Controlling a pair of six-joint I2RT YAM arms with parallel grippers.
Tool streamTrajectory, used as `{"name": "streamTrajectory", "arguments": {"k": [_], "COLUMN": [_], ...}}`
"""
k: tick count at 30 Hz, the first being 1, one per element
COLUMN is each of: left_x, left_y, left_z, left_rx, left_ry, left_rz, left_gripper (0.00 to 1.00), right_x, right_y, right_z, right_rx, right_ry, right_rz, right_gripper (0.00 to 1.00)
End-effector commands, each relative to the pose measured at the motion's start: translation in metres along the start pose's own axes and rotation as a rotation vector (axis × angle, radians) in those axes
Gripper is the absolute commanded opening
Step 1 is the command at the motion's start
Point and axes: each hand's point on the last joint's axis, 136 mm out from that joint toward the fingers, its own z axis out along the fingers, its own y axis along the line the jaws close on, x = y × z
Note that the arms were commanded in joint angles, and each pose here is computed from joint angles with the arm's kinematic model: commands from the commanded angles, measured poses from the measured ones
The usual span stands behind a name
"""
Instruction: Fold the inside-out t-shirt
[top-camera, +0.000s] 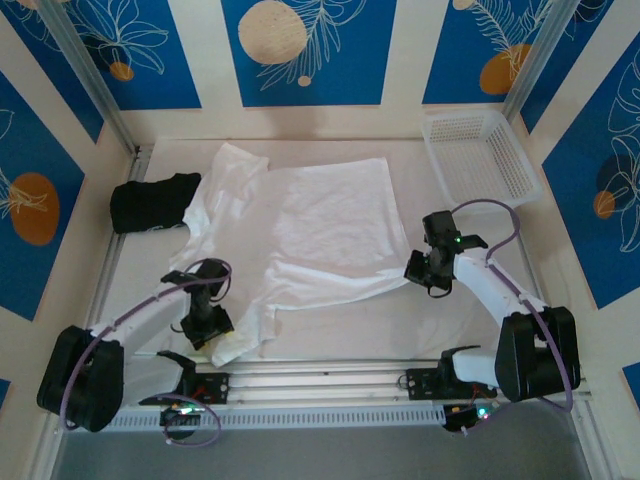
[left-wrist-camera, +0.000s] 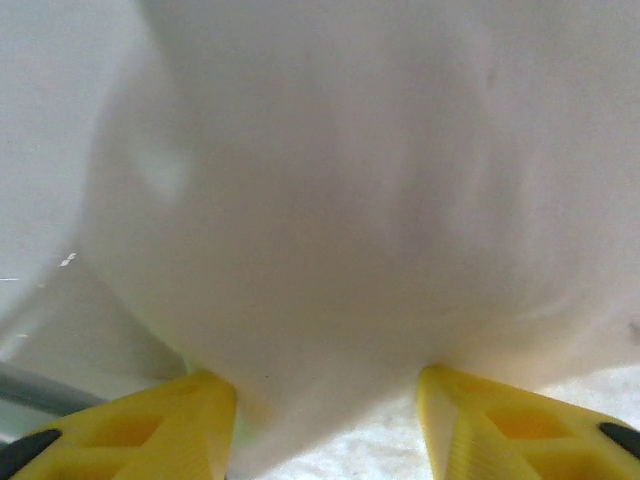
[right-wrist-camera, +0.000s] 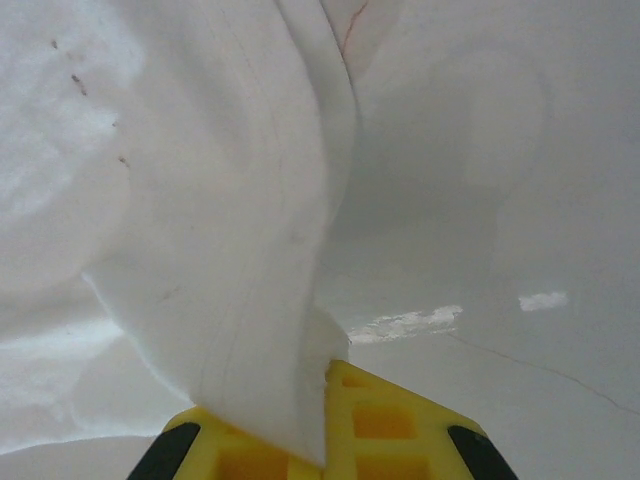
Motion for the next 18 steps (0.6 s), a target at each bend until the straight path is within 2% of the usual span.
{"name": "streamTrajectory", "arguments": {"k": [1, 9, 12, 15, 18], "left_x": [0.008, 0.005, -0.002, -0.012, -0.026], "left_y": [0.0, -0.002, -0.002, -0.002, -0.014], "left_z": [0.011, 0.01, -0.001, -0.02, -0.039], "left_rx": [0.0, 0.016, 0.027, 0.066, 0.177], "left_ry": [0.046, 0.026, -0.013, -0.062, -0.091], "left_rz": [0.014, 0.018, 0.019, 0.002, -0.015], "left_gripper": [0.43, 0.14, 0.02, 0.0, 0.0], "right_x": [-0.009, -0.006, -0.004, 0.0, -0.003], "right_y": [0.008, 0.002, -0.001, -0.007, -0.011], "right_z": [-0.01, -0.005, -0.005, -0.006, -0.011], "right_rx": [-0.027, -0.006, -0.001, 0.016, 0.01], "right_ry": [-0.014, -0.004, 0.001, 0.007, -0.014], "right_rz": [-0.02, -0.011, -0.003, 0.008, 0.014], "right_gripper": [0.0, 0.0, 0.0, 0.0, 0.01]}}
